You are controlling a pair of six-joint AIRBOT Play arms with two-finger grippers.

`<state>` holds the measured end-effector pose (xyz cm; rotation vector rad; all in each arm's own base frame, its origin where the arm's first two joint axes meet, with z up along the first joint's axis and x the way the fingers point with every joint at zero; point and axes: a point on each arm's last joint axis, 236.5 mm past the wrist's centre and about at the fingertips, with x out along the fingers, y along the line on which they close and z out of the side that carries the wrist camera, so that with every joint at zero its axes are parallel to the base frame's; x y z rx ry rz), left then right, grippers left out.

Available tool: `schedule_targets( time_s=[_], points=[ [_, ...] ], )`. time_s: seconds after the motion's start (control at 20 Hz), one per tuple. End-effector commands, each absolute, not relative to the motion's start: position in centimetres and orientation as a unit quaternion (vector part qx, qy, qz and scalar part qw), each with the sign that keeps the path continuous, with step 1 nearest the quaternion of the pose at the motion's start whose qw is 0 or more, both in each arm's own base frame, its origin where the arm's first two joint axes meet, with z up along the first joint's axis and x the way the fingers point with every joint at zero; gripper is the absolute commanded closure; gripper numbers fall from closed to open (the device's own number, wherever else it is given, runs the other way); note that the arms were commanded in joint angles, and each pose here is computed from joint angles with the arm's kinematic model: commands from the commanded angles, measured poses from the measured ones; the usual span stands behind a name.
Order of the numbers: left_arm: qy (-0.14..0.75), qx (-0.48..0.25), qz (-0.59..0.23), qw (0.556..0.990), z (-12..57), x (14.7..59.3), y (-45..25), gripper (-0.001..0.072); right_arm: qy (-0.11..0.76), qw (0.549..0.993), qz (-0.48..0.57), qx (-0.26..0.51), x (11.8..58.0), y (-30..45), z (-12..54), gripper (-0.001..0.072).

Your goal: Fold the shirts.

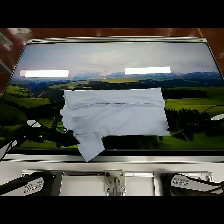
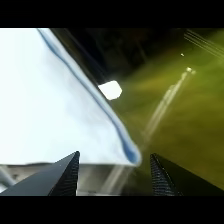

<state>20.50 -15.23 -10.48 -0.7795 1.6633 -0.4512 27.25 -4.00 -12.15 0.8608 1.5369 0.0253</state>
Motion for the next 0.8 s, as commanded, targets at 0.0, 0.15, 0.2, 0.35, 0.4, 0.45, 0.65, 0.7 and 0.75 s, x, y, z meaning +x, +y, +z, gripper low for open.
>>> schedule_targets(
  time_s=[0.0,0.15,0.2,0.35,0.4,0.45,0.65,0.7,0.75],
  points=[
    [0.712,-0.334,-0.194,0.586,-10.3,20.5,-15.2,0.0673,0.668,0.648,0.025,0.366,28.4,-3.2,-13.5,0.0151],
    [0.717,-0.341,-0.197,0.575,-10.0,20.1,-15.3,0.0674,0.687,0.645,0.054,0.330,28.5,-0.8,-14.4,0.0337],
    [0.717,-0.346,-0.197,0.572,-9.7,20.1,-15.1,0.0674,0.689,0.648,0.063,0.319,28.6,-0.4,-14.3,0.0469],
    [0.695,-0.332,-0.206,0.604,-7.7,22.0,-13.0,0.0675,0.659,0.686,0.098,0.292,30.4,-0.4,-11.8,0.0654],
    [0.672,-0.306,-0.224,0.636,-6.2,23.6,-12.2,0.0675,0.645,0.703,0.101,0.281,31.4,-0.7,-10.5,0.0654],
    [0.649,-0.292,-0.222,0.666,-4.7,25.5,-11.3,0.0675,0.632,0.718,0.101,0.272,32.3,-1.0,-9.3,0.0655],
    [0.577,-0.259,-0.231,0.740,1.1,32.7,-9.5,0.0675,0.588,0.768,0.099,0.233,37.4,-0.4,-5.3,0.0655],
    [0.568,-0.254,-0.232,0.748,1.8,34.2,-9.3,0.0676,0.563,0.791,0.094,0.218,39.4,-0.1,-4.4,0.0655],
    [0.559,-0.250,-0.233,0.756,2.4,35.8,-9.0,0.0675,0.543,0.809,0.086,0.207,41.1,0.2,-3.6,0.0655]
  ],
)
